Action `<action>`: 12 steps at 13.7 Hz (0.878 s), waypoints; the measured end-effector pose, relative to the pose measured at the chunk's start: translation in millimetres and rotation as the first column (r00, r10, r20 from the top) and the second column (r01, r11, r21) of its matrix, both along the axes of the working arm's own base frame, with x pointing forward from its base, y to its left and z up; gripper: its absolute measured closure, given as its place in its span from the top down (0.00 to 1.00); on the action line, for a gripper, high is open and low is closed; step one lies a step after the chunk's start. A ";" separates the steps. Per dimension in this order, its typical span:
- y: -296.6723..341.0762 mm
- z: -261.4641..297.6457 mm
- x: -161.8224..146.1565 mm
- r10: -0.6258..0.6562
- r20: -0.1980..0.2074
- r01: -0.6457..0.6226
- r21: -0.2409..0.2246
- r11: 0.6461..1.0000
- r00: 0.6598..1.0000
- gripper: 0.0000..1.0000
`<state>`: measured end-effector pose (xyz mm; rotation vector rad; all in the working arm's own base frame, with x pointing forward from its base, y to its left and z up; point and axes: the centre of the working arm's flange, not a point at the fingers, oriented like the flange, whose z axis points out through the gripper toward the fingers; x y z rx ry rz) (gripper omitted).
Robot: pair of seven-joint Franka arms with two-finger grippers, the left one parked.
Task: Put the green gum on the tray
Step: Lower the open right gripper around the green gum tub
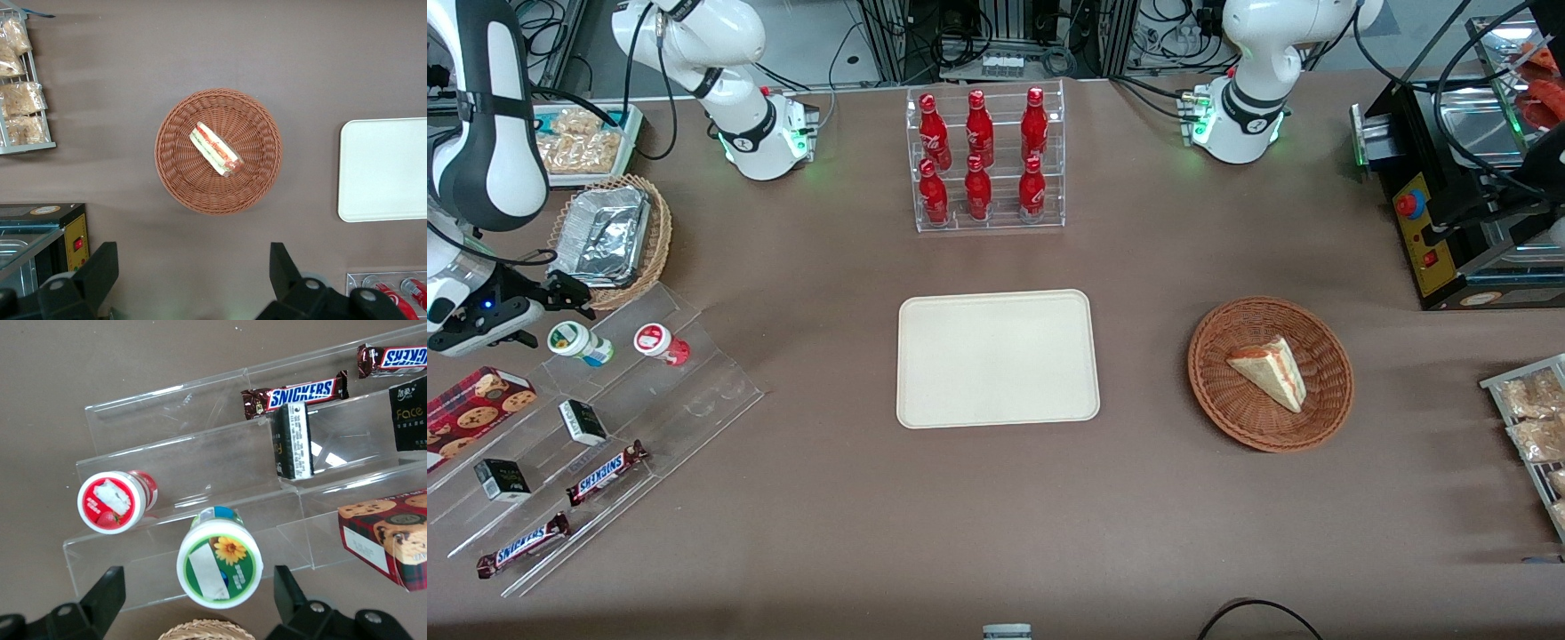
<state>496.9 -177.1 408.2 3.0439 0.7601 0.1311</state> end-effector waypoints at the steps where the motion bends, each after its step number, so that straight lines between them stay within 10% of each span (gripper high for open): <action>1: -0.8 -1.0 -0.8 -0.001 -0.002 0.001 0.001 1.000 1.000 0.99; 12: -2.1 -20.7 1.0 -0.002 -0.001 0.002 -0.010 1.000 1.000 0.99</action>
